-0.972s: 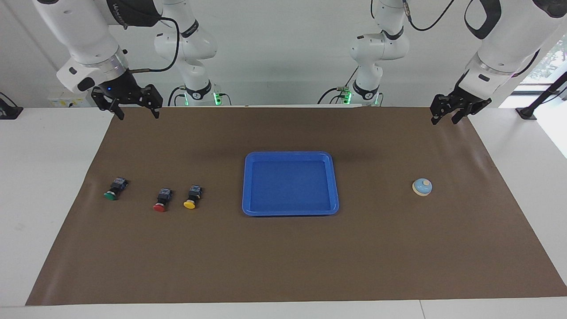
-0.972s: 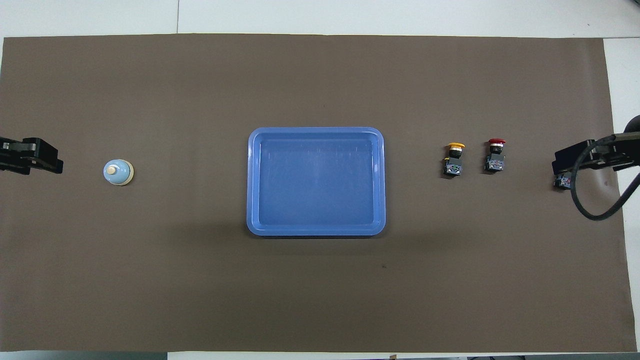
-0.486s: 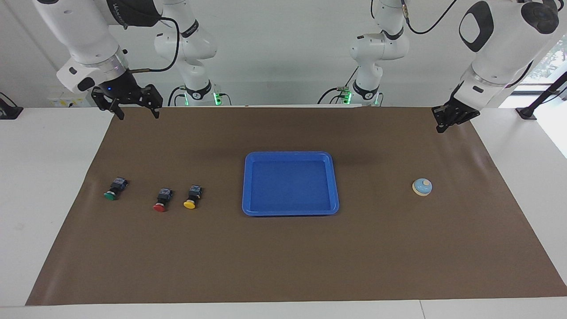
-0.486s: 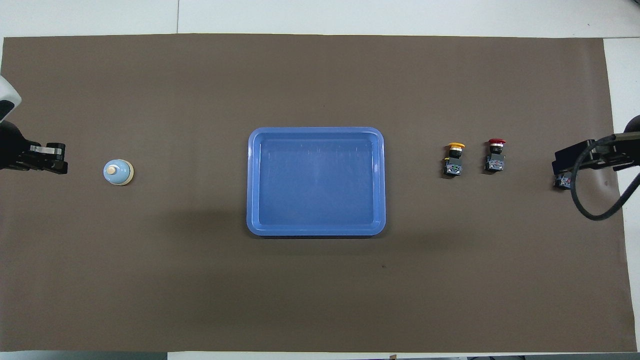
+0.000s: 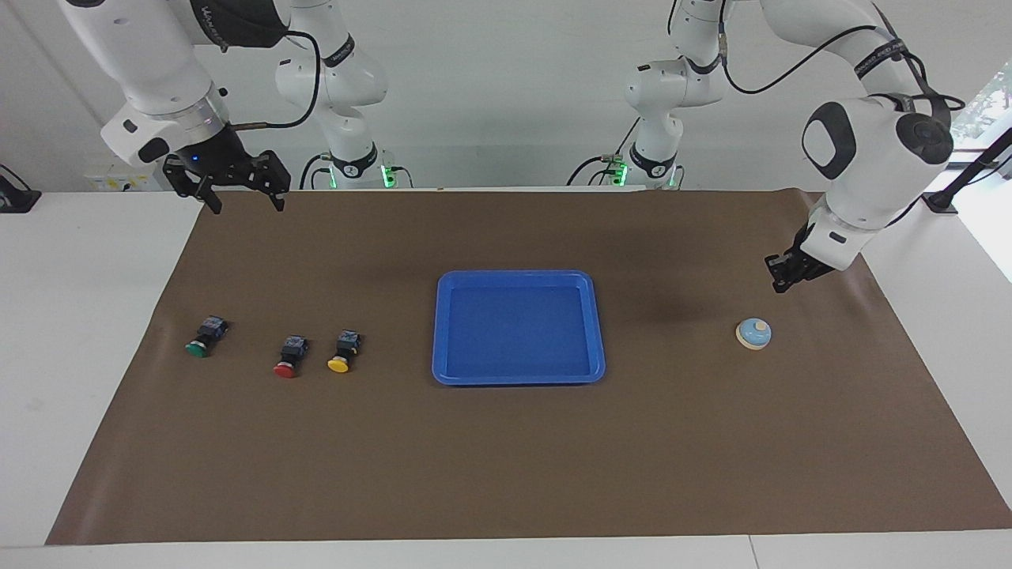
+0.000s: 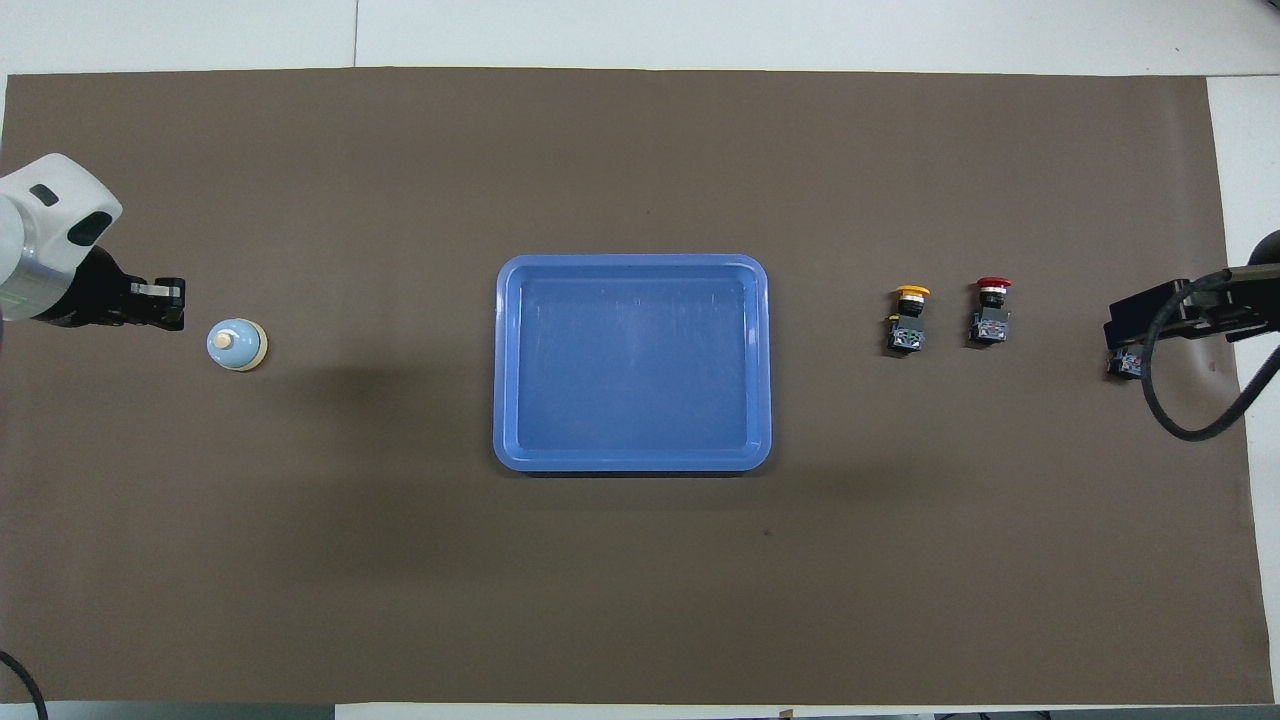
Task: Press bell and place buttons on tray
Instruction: 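Move the left gripper over the bell and press down on it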
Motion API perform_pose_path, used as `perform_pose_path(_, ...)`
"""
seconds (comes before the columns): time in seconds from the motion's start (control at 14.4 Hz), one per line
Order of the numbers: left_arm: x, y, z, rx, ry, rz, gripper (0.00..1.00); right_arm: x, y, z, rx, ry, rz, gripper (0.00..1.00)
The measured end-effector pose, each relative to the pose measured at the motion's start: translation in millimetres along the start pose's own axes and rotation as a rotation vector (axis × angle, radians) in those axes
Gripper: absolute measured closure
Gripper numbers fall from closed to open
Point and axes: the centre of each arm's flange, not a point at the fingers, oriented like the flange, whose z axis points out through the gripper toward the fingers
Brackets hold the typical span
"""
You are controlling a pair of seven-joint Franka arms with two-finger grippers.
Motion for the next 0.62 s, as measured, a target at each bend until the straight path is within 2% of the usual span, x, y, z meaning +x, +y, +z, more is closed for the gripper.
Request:
perform_pose_path(0.28, 1.9, -20.7, 41.8, 0.0, 0.031, -0.034, 0.99, 0.0, 0.0, 0.0, 0.0, 0.0, 0.0, 0.0)
perform_pose_path(0.62, -3.0, -27.7, 80.0, -0.001, 0.03, -0.044, 0.99, 0.0, 0.0, 0.0, 0.0, 0.0, 0.0, 0.0)
